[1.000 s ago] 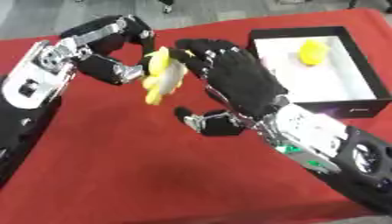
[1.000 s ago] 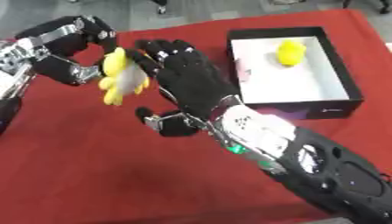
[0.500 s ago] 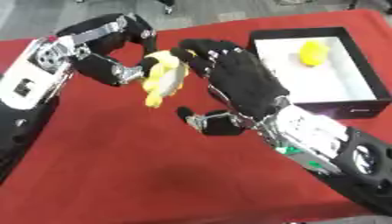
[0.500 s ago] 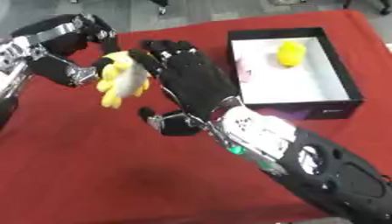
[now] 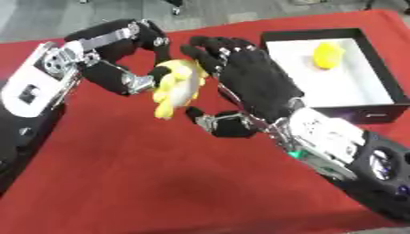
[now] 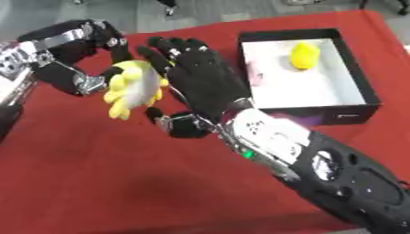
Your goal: Pick up the objects with one hand, pass them to the other hand, and then place them into the box on the other side of the table.
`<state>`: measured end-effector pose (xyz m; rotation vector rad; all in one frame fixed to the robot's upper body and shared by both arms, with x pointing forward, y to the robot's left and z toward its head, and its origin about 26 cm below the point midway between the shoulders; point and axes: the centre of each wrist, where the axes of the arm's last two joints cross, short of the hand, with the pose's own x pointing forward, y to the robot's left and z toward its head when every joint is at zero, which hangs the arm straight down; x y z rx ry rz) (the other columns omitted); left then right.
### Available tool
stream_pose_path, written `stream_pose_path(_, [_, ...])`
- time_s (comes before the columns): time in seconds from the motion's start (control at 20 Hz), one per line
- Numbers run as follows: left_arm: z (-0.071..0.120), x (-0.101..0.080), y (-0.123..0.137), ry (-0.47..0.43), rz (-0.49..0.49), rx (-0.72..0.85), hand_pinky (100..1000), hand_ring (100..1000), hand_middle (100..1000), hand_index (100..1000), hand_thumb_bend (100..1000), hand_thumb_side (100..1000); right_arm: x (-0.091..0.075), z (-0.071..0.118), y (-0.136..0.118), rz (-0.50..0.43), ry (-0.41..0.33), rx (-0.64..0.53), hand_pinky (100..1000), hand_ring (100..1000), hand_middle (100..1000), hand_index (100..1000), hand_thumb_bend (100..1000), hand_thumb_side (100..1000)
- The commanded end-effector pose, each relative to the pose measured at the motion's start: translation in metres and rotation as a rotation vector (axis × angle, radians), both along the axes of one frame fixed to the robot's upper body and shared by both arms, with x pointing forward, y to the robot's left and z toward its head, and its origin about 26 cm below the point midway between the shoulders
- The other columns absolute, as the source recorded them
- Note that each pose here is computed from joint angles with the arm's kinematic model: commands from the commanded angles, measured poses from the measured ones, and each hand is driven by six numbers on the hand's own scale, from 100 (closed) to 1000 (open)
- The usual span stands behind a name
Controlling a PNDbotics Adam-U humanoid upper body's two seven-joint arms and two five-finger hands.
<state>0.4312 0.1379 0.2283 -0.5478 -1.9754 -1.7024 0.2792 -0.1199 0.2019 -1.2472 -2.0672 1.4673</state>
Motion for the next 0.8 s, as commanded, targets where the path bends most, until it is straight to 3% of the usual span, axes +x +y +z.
stream_pose_path(0.05, [0.013,-0.001,0.002,-0.169,-0.185,0.082,638,370,351,468,100,275,-0.001,0.011,-0.002,-0.001,-0.05,0.012,738,819,860,923,426,377])
stream_pose_path(0.8, [0.021,-0.008,-0.016,-0.166,-0.243,0.051,642,371,352,478,100,283,-0.004,0.005,0.001,0.009,0.004,-0.012,739,885,855,901,314,308])
